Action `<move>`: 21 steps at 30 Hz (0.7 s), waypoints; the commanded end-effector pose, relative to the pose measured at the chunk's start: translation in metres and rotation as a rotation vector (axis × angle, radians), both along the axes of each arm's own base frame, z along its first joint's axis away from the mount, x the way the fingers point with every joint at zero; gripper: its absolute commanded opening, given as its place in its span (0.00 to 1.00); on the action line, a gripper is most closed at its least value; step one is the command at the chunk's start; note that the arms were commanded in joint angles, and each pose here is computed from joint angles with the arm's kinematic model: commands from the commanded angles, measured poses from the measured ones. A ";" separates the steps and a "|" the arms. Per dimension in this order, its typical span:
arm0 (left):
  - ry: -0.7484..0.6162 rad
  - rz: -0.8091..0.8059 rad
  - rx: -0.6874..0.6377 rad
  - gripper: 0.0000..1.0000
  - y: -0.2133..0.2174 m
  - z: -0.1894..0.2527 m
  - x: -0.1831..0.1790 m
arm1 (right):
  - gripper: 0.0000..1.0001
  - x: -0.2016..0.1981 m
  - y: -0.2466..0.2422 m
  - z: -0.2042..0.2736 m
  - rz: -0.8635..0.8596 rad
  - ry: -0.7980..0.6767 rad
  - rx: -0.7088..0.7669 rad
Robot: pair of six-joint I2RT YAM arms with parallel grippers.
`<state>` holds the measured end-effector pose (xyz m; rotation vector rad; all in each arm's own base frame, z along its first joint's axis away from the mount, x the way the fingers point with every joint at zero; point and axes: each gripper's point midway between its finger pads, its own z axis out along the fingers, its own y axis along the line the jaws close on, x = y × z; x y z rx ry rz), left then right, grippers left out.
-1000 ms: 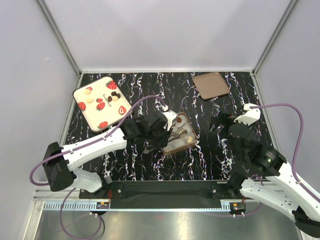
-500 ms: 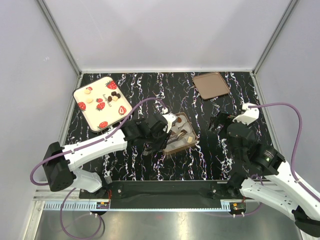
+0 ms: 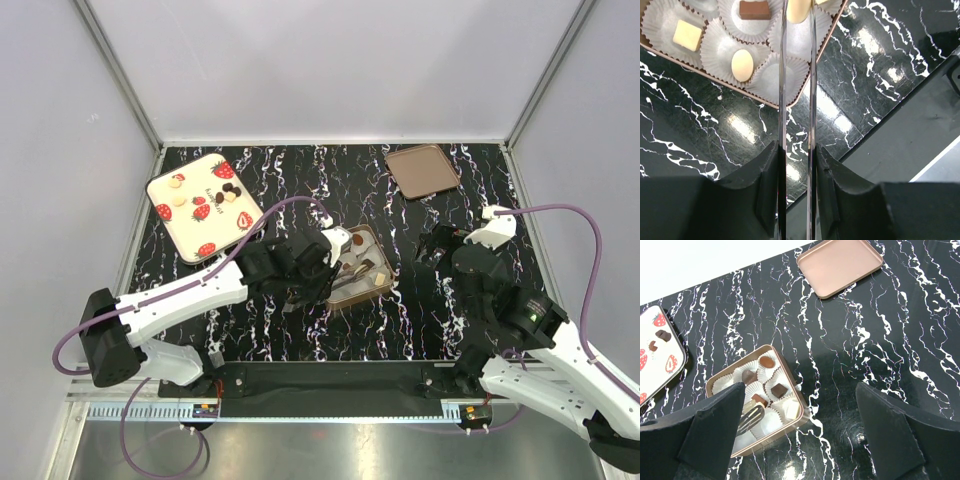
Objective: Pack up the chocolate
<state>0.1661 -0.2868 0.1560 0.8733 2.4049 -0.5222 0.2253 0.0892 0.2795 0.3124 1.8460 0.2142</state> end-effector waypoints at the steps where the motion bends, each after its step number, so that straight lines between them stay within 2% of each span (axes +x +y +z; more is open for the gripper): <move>1: -0.014 -0.009 -0.028 0.29 -0.002 0.008 -0.002 | 1.00 0.005 -0.002 0.021 -0.035 -0.055 0.060; 14: 0.018 -0.027 0.009 0.31 -0.001 -0.006 -0.008 | 1.00 0.005 0.000 0.021 -0.031 -0.054 0.066; 21: 0.006 -0.039 0.004 0.37 -0.006 -0.001 -0.006 | 1.00 0.004 -0.003 0.022 -0.037 -0.057 0.062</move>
